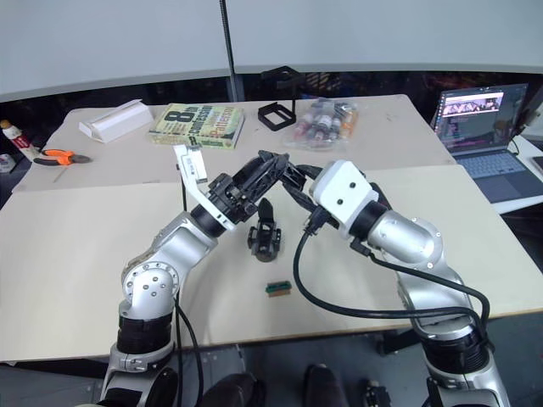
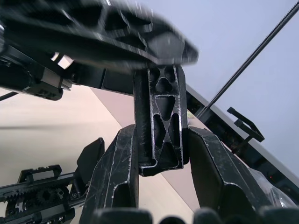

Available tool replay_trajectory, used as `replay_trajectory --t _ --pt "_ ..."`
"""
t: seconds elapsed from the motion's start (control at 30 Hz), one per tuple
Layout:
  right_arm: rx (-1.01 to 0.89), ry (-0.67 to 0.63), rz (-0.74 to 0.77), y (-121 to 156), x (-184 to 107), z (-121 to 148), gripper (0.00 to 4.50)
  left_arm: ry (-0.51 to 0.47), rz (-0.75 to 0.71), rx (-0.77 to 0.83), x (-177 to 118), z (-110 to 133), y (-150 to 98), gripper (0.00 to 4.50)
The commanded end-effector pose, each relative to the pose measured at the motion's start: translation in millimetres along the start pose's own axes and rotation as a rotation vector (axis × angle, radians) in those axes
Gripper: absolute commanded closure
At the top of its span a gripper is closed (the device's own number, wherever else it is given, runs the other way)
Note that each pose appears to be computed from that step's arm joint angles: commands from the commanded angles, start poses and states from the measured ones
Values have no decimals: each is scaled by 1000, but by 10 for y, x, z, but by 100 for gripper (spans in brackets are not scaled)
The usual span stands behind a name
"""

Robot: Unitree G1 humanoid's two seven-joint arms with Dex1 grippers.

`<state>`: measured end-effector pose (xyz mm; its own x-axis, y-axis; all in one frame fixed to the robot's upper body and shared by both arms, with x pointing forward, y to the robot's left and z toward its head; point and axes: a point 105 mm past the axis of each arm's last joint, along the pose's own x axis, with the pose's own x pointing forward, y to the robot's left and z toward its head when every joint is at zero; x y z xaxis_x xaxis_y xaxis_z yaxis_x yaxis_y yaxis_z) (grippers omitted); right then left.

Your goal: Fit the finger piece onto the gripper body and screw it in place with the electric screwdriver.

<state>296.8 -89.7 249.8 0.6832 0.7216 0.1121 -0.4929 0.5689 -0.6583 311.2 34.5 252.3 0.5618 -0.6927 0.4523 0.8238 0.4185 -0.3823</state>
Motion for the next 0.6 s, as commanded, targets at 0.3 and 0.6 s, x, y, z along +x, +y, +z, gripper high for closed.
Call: replay_trajectory --t 0.3,0.6 --pt "-20 10 33 -1 -48 31 337 -59 -31 15 57 139 -64 443" --pt "350 65 318 -123 -358 57 130 33 -94 54 -86 313 65 443"
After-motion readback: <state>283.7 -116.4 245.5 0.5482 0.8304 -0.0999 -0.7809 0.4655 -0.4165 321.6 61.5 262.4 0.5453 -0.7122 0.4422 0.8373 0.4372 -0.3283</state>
